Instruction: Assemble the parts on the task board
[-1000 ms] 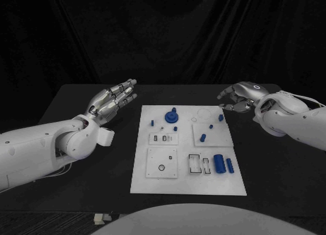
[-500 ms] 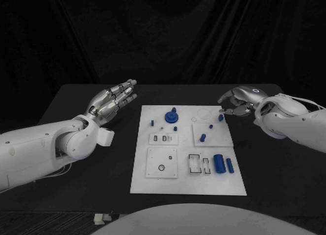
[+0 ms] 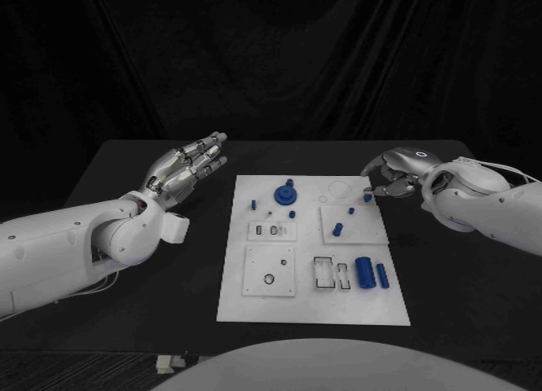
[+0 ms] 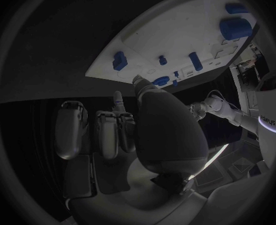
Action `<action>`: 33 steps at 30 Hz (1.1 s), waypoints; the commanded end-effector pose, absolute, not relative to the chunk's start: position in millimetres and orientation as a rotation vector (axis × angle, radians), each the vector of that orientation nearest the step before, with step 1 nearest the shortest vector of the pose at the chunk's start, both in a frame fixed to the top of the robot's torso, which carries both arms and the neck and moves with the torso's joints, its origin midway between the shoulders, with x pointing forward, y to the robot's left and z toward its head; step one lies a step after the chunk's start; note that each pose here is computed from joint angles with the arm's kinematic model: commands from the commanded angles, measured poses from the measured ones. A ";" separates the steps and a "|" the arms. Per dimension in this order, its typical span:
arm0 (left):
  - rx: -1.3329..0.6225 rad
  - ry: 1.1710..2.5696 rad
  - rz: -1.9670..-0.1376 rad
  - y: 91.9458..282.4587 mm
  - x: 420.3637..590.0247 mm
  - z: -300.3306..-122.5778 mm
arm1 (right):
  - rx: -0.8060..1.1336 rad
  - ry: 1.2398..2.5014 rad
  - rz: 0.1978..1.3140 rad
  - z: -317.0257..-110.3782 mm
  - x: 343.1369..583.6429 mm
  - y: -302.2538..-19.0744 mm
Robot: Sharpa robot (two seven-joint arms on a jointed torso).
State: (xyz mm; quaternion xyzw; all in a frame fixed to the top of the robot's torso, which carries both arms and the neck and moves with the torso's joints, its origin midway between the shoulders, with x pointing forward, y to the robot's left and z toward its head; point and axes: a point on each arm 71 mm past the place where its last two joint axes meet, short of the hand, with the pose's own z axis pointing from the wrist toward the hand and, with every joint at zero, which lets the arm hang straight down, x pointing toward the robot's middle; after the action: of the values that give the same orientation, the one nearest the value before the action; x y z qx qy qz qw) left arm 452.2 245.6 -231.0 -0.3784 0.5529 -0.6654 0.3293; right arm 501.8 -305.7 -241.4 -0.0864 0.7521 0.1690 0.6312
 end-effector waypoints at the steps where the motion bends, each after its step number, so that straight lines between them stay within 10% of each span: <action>1: -0.984 1.438 -1.762 244.1 451.5 -230.0 | -0.217 1.765 0.351 -245.9 501.3 -307.0; 33: -0.985 1.441 -1.763 243.9 451.7 -230.6 | -0.245 1.820 0.303 -252.9 500.7 -310.1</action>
State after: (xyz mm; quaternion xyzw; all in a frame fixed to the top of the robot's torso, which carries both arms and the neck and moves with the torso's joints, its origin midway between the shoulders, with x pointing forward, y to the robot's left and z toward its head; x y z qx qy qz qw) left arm 452.2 245.5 -231.4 -0.3784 0.5532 -0.6657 0.3282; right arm 501.1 -307.8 -250.4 -0.1065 0.7772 0.1446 0.6031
